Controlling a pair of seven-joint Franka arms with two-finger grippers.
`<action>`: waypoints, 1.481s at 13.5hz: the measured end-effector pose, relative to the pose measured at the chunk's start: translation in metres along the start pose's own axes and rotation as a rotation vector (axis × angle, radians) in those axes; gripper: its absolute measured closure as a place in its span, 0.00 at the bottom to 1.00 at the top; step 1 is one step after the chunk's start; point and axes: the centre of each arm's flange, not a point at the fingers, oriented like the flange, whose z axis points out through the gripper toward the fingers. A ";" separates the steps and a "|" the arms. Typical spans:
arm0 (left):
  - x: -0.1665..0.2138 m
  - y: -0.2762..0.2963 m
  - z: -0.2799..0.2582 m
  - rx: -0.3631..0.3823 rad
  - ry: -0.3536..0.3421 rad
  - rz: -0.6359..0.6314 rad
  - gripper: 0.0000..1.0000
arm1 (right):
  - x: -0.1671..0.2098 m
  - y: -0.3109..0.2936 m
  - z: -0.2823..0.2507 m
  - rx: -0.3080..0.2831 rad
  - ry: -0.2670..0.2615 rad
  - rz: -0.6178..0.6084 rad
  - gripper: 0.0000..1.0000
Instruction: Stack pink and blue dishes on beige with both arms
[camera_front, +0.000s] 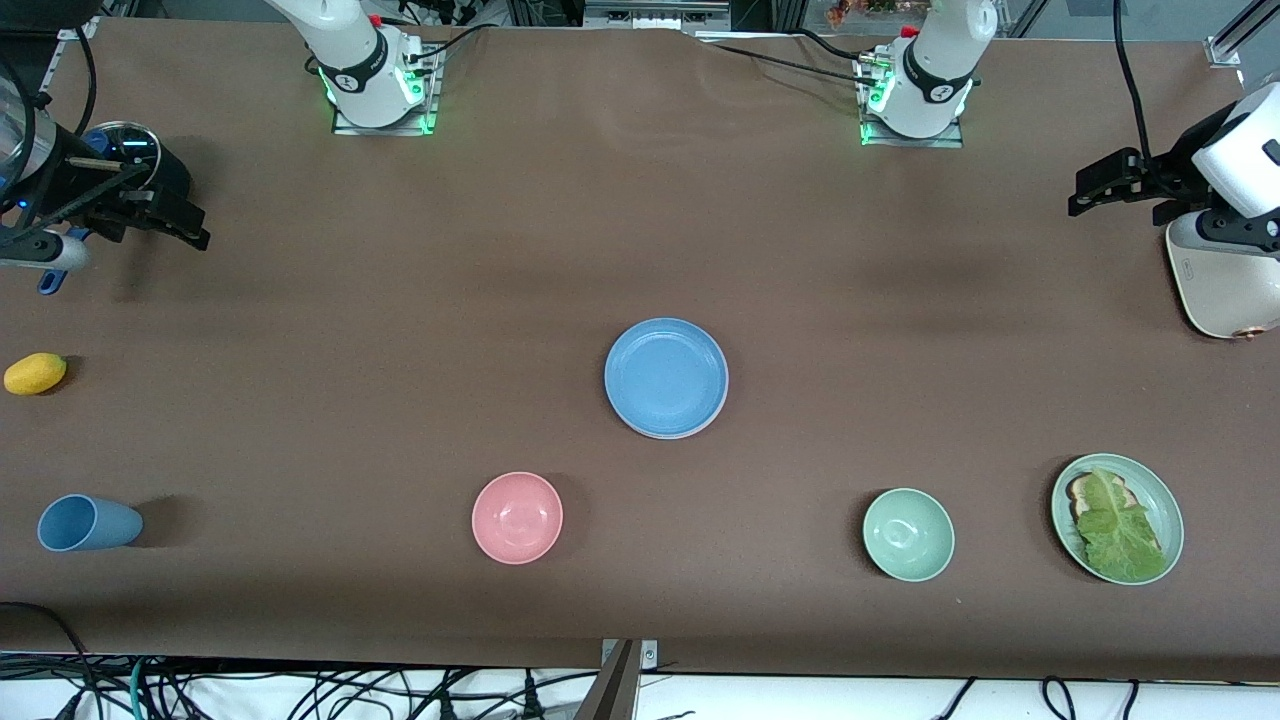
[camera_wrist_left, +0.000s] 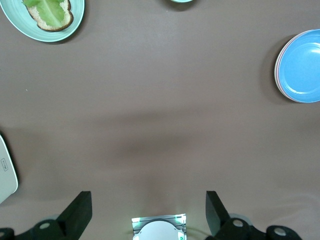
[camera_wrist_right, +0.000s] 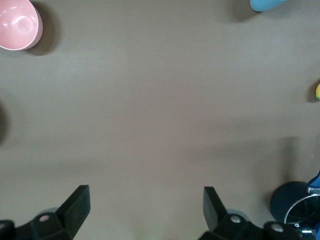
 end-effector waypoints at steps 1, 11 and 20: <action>0.000 -0.001 0.000 0.000 0.000 -0.007 0.00 | 0.001 0.003 0.000 0.001 0.000 -0.001 0.00; 0.000 -0.001 0.000 -0.001 0.000 -0.024 0.00 | 0.003 0.008 0.002 0.000 0.001 -0.028 0.00; 0.004 -0.003 0.006 -0.003 -0.012 -0.024 0.00 | 0.003 0.007 0.002 0.001 0.007 -0.029 0.00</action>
